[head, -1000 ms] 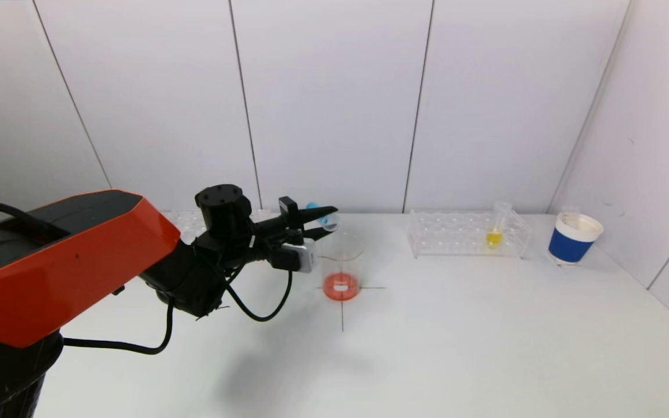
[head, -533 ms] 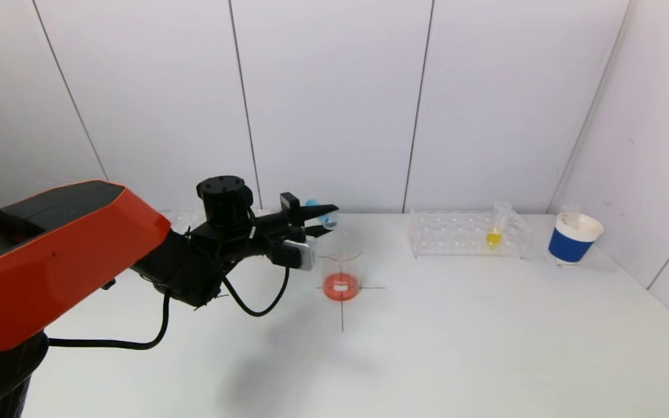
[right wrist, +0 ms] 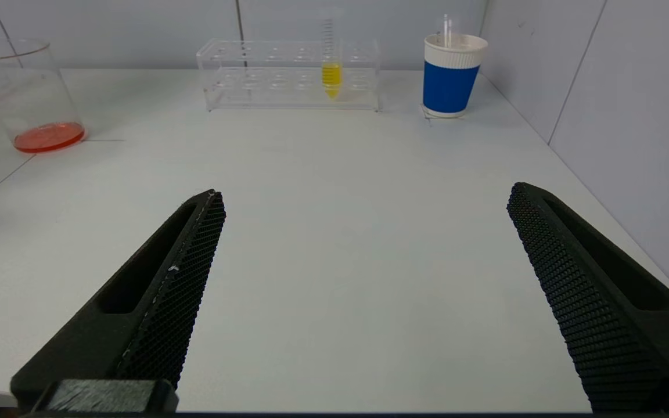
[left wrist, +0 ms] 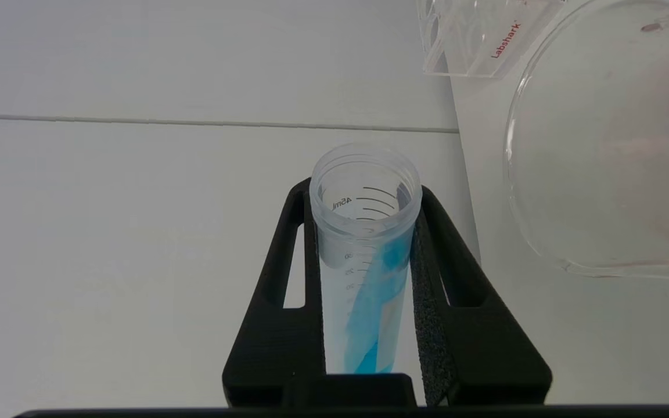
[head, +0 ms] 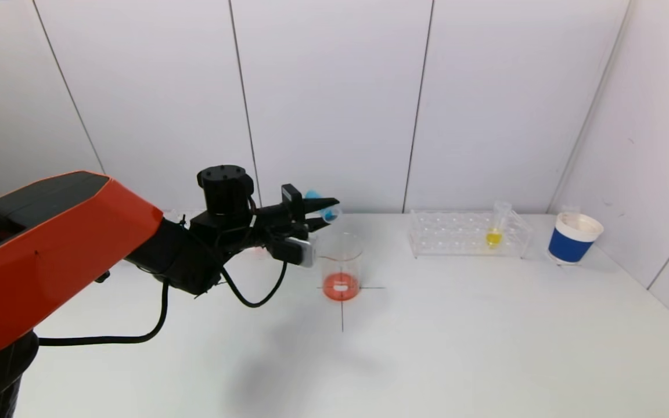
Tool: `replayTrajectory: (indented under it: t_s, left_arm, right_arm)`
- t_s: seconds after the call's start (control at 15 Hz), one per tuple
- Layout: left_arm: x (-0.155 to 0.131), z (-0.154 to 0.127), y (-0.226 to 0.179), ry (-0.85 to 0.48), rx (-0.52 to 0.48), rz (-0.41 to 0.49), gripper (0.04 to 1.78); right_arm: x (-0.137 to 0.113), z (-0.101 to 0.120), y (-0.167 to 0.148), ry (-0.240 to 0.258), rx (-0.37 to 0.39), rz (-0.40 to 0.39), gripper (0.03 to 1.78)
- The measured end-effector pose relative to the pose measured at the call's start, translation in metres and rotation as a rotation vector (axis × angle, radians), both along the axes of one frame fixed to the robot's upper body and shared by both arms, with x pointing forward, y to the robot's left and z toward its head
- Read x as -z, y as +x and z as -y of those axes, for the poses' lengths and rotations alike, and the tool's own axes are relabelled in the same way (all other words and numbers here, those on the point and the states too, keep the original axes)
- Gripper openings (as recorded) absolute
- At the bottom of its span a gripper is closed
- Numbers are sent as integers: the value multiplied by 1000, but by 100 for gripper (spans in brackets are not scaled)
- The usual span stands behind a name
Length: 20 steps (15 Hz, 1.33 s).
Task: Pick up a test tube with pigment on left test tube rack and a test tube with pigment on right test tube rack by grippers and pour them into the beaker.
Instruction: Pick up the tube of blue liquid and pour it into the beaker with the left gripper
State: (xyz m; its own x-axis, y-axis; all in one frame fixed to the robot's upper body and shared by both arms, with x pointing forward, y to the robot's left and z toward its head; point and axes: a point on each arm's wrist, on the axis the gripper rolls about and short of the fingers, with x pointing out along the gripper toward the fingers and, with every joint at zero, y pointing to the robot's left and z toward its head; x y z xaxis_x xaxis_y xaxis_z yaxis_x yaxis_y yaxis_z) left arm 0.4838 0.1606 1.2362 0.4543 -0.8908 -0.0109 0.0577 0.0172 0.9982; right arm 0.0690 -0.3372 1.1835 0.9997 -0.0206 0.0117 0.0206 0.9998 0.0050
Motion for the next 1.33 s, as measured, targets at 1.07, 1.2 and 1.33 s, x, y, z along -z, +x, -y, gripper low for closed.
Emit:
replayTrajectory:
  t_s: [1.07,1.2,1.33]
  left_arm:
    - [-1,-6,2,46,-20,87,45]
    - [0,-5,2,52,-20,92,45]
    - [1,-5,2,60,-28,100,45]
  right_arm:
    - [0,0,0,0,0,0,177]
    - [0,0,0,0,-1,0,177]
    - [0,0,0,0,0,0,177]
